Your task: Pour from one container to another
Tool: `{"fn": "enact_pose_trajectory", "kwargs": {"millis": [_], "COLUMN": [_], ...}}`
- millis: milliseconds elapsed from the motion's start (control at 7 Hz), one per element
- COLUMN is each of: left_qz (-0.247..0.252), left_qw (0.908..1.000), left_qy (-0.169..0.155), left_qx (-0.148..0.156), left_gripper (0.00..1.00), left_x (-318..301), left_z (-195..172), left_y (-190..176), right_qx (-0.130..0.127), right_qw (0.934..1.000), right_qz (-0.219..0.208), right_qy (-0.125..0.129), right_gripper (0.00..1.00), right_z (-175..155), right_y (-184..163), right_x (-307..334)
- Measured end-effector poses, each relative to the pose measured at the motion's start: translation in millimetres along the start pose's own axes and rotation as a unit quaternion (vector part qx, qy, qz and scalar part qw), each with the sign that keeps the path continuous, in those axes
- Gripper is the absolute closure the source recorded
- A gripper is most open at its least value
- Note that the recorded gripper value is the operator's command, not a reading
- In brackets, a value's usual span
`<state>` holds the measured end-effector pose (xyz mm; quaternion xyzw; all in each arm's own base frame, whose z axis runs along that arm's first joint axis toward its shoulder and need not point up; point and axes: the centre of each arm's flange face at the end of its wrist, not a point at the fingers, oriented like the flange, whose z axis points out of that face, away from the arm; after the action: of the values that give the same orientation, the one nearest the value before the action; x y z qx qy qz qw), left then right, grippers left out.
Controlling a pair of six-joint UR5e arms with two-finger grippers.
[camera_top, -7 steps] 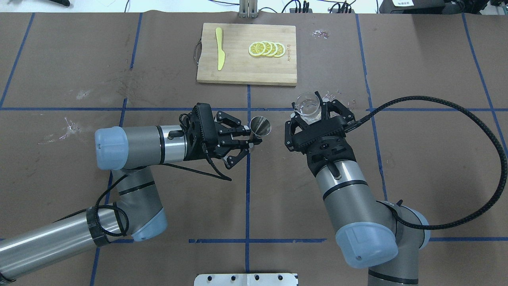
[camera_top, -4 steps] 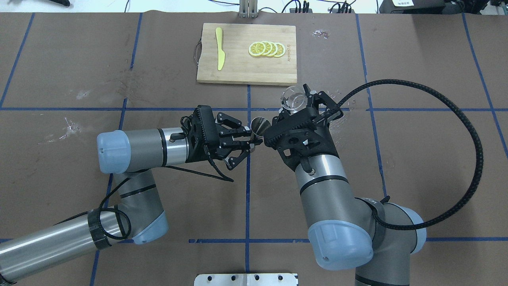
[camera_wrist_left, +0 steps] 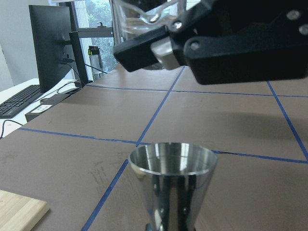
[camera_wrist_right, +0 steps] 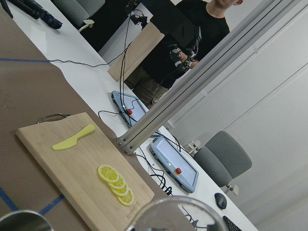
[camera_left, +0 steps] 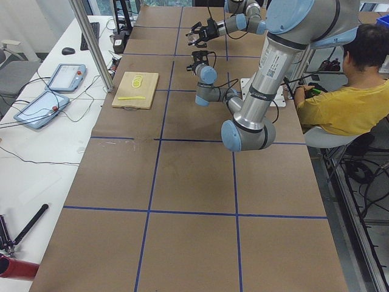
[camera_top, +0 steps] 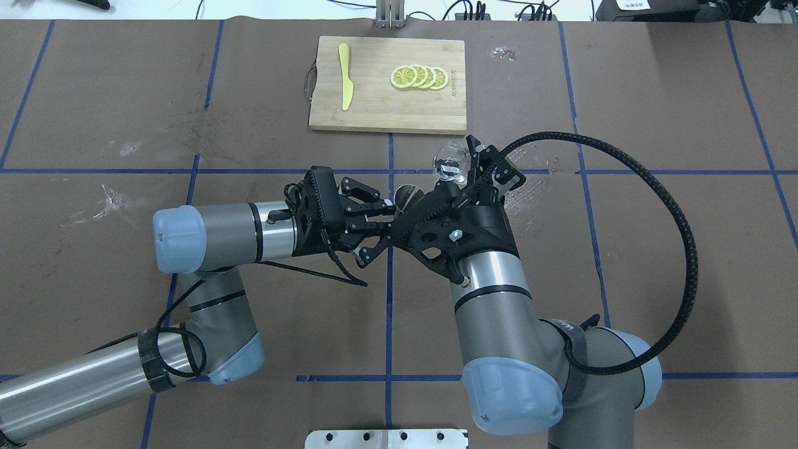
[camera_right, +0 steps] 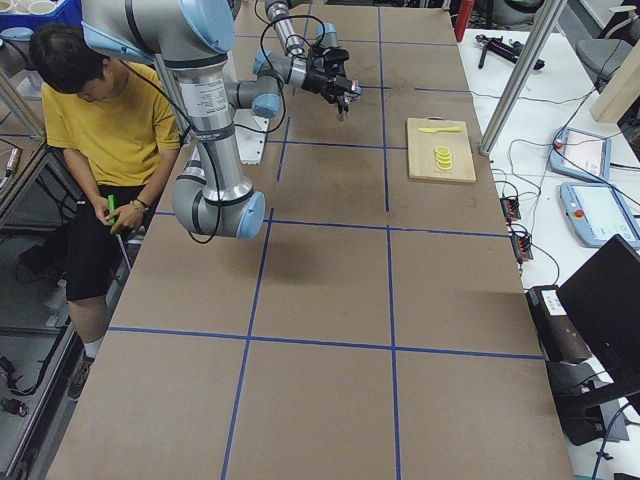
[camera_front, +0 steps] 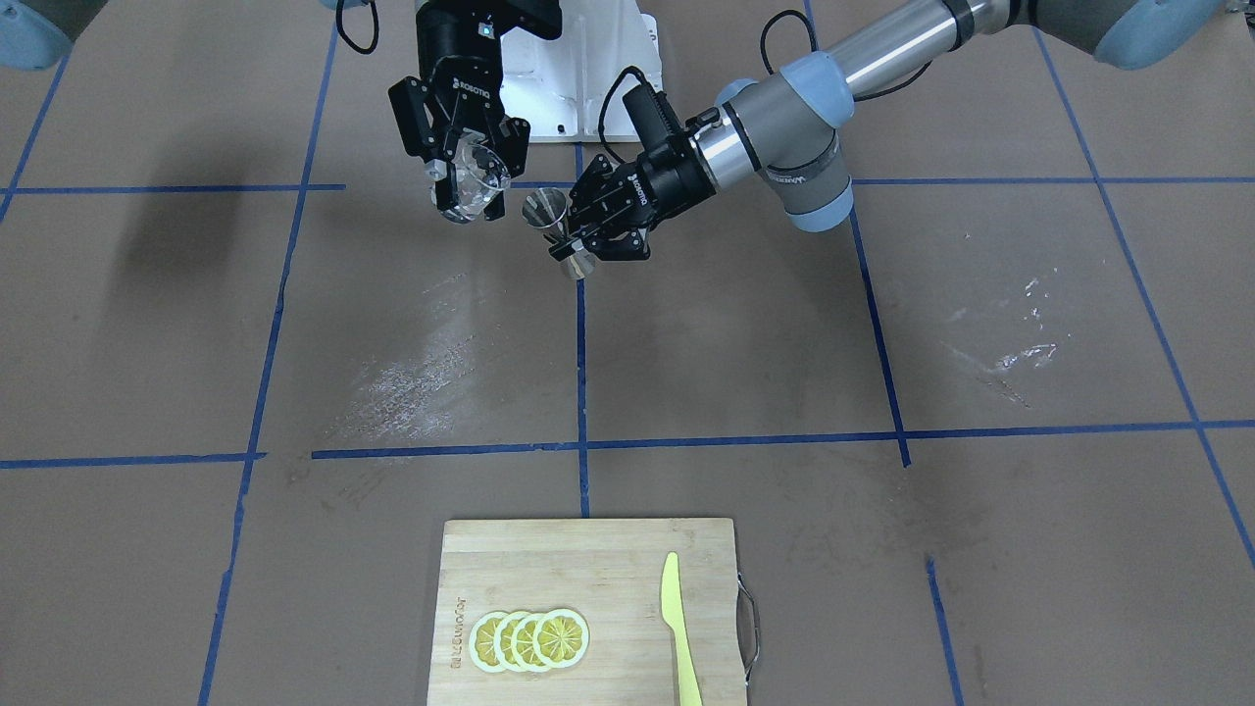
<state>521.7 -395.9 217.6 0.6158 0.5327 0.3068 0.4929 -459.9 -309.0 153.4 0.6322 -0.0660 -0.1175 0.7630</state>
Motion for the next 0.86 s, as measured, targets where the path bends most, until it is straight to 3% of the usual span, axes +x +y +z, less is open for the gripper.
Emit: {"fn": "enact_pose_trajectory", "kwargs": {"millis": [857], "left_qz": [-0.001], "left_qw": [1.0], "left_qy": [0.001], "left_qx": [0.0], "left_gripper": [1.0], "left_x": [3.9], "left_z": [1.4], "left_y": [0.8], "right_qx": [-0.008], "right_qw": [0.9967], "right_qz": [-0.079], "right_qy": [0.016], "right_gripper": [1.0], "right_z": [-13.2], "right_y": [-6.4], "right_x": [-20.0]}}
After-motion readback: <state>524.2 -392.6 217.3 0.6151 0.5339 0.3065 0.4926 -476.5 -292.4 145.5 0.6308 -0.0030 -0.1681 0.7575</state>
